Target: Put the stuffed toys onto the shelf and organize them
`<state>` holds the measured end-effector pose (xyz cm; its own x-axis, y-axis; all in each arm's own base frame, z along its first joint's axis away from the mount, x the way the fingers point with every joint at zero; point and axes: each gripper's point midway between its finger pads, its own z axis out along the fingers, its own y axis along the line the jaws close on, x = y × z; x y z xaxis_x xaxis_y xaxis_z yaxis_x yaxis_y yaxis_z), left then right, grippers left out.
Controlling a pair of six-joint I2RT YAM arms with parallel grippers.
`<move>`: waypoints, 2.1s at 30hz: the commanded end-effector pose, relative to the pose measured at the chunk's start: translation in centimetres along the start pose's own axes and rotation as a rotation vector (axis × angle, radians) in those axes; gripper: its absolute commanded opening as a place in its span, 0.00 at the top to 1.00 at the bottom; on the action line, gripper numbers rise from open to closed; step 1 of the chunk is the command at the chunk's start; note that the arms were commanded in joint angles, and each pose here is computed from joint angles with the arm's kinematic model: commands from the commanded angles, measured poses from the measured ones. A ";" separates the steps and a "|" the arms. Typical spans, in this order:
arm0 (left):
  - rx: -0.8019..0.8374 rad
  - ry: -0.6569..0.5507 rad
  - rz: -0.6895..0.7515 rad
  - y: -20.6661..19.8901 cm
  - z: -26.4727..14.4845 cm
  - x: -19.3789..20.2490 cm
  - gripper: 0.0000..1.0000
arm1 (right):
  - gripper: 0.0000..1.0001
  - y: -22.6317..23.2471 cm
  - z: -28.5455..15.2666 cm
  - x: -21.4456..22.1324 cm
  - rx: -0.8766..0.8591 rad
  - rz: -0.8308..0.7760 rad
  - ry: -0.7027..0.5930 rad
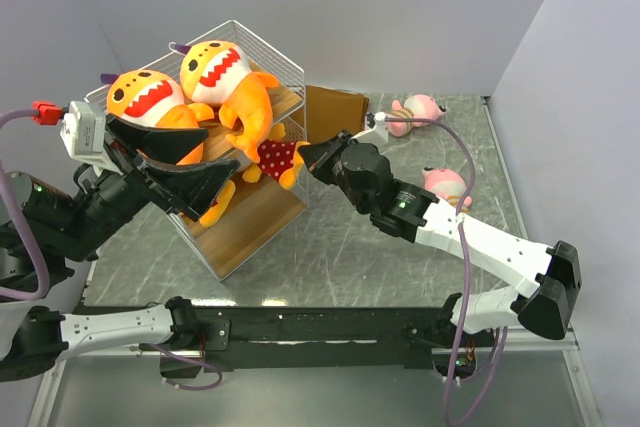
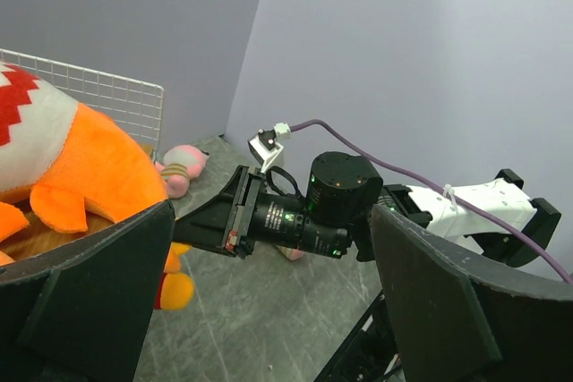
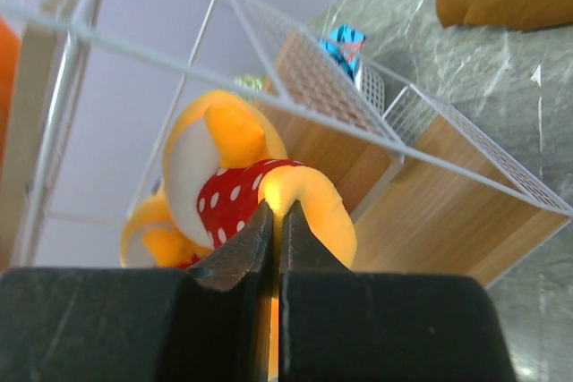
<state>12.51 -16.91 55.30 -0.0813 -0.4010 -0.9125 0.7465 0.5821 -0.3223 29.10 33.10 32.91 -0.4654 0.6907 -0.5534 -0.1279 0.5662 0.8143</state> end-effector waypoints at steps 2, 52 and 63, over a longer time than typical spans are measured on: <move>0.008 -0.023 0.004 -0.4 1.0 -0.4 0.04 | 1.00 2.2 -0.5 -3.2 -0.013 0.172 -0.140; 0.015 0.125 0.109 -2.9 9.9 4.0 0.03 | 0.40 -20.2 -9.3 -11.2 0.536 0.041 -0.355; -0.038 0.146 0.103 -1.4 9.0 5.5 0.04 | 0.38 -31.1 -11.2 -13.6 0.864 0.113 -0.399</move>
<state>17.22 -27.74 51.92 -0.1103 -0.1804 -0.9774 0.7464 0.6343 -0.2014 29.60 3.10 19.94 -0.0701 0.7641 -0.6413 0.5695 0.5585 0.6031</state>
